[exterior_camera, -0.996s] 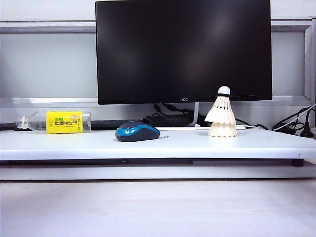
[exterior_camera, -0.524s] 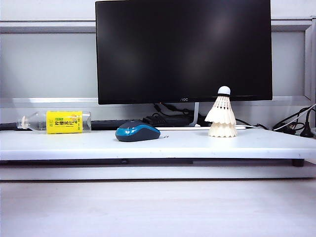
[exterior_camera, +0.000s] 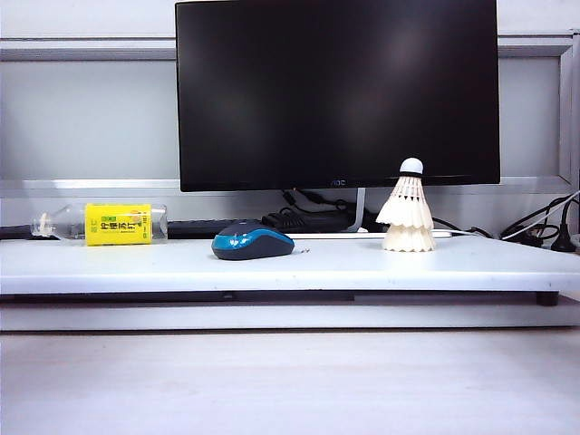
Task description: Stack the badminton balls on the table vertically.
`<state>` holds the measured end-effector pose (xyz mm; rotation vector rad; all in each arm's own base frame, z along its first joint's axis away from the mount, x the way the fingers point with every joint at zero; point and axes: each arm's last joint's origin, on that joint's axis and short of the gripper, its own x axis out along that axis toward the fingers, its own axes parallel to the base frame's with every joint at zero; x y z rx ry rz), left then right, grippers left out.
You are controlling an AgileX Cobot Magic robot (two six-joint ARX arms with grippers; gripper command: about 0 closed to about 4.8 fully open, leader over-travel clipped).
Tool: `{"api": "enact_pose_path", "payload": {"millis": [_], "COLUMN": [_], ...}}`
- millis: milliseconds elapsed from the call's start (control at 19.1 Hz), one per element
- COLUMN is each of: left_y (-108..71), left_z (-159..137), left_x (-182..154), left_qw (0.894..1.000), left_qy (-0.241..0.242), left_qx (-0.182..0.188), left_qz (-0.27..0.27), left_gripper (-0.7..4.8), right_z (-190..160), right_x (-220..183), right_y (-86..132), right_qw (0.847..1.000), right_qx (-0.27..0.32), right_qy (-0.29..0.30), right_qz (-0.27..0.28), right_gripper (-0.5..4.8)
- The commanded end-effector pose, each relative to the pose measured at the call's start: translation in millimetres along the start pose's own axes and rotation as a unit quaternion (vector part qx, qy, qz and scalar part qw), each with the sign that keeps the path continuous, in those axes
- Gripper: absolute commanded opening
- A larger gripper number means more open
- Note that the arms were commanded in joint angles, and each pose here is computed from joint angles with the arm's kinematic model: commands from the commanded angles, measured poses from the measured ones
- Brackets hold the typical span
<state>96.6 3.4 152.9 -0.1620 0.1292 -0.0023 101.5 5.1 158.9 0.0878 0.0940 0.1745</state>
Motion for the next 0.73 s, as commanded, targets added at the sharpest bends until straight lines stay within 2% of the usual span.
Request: {"api": "enact_pose_path", "payload": {"millis": [52,734], "left_y": [0.0,0.0], "left_z": [0.1,0.1], "left_x": [0.0,0.0], "left_qw": [1.0,1.0], "left_qy": [-0.004,-0.004], "left_qx": [-0.001,-0.001], "left_qz": [0.0,0.0], "left_gripper": [-0.05,-0.05], "right_z": [4.4,6.7], "right_x": [-1.7,-3.9], "right_y": [0.6,1.2], "right_qw": [1.0,0.999], "right_qx": [-0.005,-0.008], "right_qy": [-0.022,-0.037], "right_qz": [0.001,0.002], "right_gripper": [-0.04,-0.04]}}
